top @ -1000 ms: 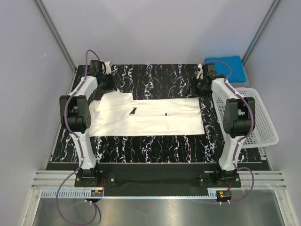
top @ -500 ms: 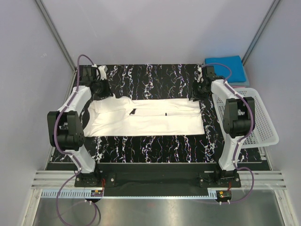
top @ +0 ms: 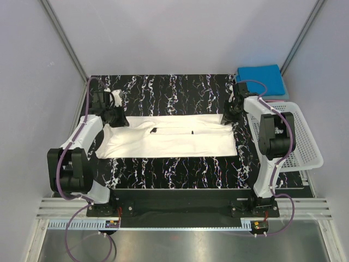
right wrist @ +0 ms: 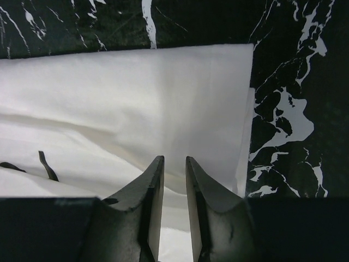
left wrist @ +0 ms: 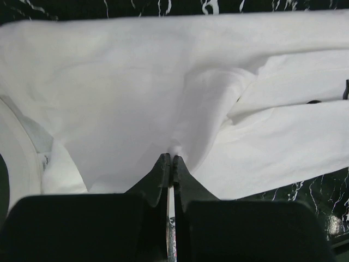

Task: Fold and stack the t-shirts
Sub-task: Fold the tshirt

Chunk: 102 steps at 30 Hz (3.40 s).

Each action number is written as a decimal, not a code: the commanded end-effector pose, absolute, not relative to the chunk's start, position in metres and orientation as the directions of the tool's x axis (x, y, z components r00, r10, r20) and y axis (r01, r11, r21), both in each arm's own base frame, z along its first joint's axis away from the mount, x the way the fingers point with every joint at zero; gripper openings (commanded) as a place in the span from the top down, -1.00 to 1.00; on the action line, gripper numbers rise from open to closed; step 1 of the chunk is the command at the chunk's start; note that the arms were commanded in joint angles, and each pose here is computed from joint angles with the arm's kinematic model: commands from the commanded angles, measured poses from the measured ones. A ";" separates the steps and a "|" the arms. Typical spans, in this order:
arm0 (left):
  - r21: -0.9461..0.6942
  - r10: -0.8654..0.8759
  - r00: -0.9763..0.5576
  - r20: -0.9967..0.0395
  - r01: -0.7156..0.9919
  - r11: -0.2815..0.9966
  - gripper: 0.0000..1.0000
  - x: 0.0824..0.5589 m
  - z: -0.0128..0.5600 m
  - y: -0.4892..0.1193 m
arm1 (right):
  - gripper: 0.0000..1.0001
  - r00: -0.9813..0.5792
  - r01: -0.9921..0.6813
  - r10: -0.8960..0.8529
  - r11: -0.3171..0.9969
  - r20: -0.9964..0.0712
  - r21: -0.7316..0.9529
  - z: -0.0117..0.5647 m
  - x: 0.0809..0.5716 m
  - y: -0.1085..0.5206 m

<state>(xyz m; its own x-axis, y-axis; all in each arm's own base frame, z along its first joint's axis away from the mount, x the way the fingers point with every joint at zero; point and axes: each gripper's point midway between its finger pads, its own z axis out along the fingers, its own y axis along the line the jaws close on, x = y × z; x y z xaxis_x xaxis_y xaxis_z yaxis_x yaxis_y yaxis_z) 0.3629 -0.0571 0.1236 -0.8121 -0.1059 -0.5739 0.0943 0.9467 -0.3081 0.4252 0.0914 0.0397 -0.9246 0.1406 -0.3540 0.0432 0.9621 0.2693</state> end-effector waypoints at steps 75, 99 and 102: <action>-0.177 -0.402 -0.829 -0.389 -0.361 0.915 -0.10 0.475 0.060 0.011 | 0.35 -0.866 0.190 0.188 0.981 -0.464 0.043 0.057 0.502 0.052; 0.087 -0.271 -0.917 -0.293 -0.307 0.948 -0.17 0.385 0.033 0.006 | 0.55 -0.895 0.239 0.230 0.971 -0.382 0.024 0.036 0.430 0.044; 0.117 -0.278 -0.920 -0.276 -0.319 0.941 -0.17 0.385 0.026 0.014 | 1.00 -0.889 0.243 0.220 0.970 -0.401 -0.006 0.035 0.433 0.038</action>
